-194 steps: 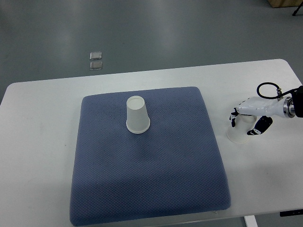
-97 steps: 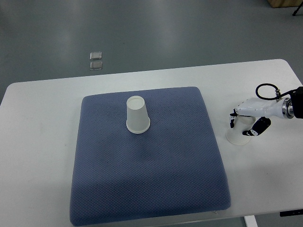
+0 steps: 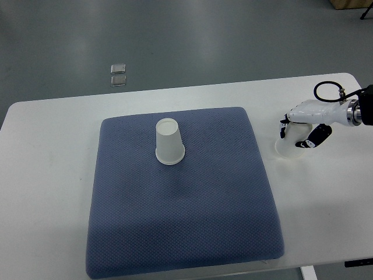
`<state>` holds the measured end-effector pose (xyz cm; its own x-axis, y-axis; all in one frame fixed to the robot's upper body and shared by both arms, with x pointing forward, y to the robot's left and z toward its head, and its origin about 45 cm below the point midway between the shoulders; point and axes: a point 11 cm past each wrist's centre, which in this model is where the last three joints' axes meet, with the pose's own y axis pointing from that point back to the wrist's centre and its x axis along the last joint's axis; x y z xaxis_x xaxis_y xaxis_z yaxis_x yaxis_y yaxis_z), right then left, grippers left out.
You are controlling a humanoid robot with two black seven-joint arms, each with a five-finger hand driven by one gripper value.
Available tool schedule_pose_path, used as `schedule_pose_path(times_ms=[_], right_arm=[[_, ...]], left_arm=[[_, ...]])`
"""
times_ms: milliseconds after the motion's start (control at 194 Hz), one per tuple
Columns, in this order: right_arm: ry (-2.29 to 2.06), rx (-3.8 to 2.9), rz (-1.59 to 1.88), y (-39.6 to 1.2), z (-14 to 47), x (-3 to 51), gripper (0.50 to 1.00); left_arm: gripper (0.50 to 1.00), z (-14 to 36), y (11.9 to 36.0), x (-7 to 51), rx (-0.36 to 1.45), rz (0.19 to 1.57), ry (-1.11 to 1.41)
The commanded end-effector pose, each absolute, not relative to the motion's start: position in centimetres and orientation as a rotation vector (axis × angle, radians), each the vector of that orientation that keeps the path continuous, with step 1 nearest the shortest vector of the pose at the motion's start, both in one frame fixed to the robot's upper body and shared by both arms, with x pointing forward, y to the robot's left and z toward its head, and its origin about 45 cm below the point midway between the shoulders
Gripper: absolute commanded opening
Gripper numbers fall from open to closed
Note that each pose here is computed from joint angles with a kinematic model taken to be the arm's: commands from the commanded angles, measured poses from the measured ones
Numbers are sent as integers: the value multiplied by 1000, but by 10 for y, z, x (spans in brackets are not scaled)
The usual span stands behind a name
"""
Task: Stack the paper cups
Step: 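Lift the cup and carry it over the cup on the pad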
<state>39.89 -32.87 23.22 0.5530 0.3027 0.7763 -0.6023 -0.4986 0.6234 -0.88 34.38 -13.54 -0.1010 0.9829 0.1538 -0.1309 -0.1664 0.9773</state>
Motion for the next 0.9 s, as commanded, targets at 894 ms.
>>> schedule_pose_path(times_ms=[894], right_arm=[[59,1878,1491,-128,386,417,629]], left_arm=[[1000,-135,344,-9,1176,1457,1089]])
